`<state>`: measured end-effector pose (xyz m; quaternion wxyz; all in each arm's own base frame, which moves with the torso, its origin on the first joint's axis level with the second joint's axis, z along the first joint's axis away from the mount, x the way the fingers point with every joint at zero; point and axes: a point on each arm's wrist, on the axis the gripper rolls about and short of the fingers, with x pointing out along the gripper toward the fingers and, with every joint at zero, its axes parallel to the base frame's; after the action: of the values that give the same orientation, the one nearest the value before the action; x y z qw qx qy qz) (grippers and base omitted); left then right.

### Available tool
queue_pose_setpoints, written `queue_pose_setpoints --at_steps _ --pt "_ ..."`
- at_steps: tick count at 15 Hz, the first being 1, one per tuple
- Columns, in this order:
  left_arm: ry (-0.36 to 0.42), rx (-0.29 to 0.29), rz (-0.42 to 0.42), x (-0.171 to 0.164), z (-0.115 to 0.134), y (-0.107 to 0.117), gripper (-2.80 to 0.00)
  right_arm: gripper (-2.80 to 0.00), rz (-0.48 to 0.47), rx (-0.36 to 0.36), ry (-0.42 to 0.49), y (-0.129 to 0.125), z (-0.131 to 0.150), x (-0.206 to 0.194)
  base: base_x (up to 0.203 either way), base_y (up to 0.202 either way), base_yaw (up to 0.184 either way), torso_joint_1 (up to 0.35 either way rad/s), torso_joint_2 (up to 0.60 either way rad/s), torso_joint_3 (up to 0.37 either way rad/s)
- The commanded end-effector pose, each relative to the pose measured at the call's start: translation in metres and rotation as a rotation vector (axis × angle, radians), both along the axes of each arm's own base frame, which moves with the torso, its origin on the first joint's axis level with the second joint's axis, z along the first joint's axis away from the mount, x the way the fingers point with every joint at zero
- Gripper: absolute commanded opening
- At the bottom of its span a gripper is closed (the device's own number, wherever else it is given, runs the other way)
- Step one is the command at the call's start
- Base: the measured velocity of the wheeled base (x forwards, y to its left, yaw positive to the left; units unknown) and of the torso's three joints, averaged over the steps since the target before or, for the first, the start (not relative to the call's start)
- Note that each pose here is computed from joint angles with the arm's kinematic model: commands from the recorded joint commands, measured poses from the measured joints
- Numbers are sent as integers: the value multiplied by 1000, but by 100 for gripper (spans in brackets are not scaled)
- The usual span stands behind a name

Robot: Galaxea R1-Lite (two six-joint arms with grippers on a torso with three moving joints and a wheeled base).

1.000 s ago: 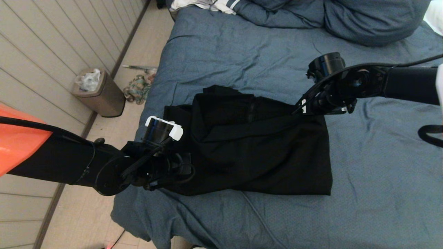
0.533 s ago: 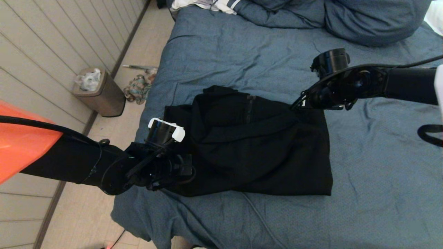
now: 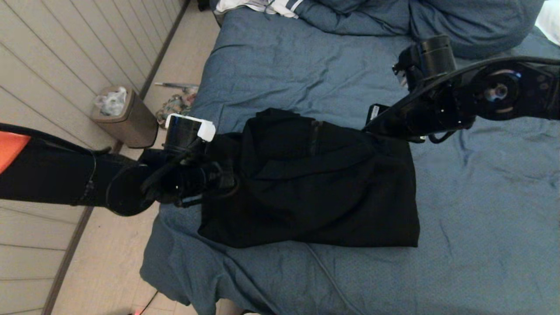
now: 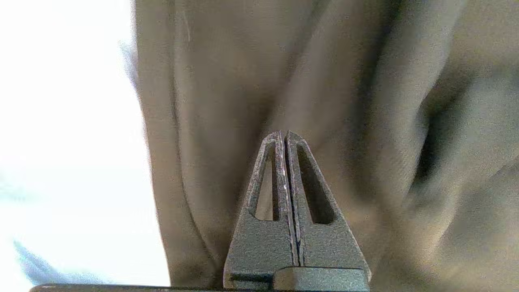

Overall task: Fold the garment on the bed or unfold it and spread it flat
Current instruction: Fold the black sweatshirt

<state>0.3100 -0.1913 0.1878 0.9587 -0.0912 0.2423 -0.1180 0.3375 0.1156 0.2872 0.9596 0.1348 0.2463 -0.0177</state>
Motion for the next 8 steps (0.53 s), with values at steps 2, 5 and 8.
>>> queue_pose_setpoints --at_steps 2,5,8 --pt "-60 -23 -13 16 33 -13 -280 -280 31 62 83 -12 -16 -30 0 0 0 0 0 0" --pt "-28 22 -71 35 21 -47 -280 -280 64 119 122 -23 -47 -47 0 0 0 0 0 0" --pt "-32 49 -153 32 11 -82 -280 -280 95 144 97 -22 -72 -59 0 0 0 0 0 0"
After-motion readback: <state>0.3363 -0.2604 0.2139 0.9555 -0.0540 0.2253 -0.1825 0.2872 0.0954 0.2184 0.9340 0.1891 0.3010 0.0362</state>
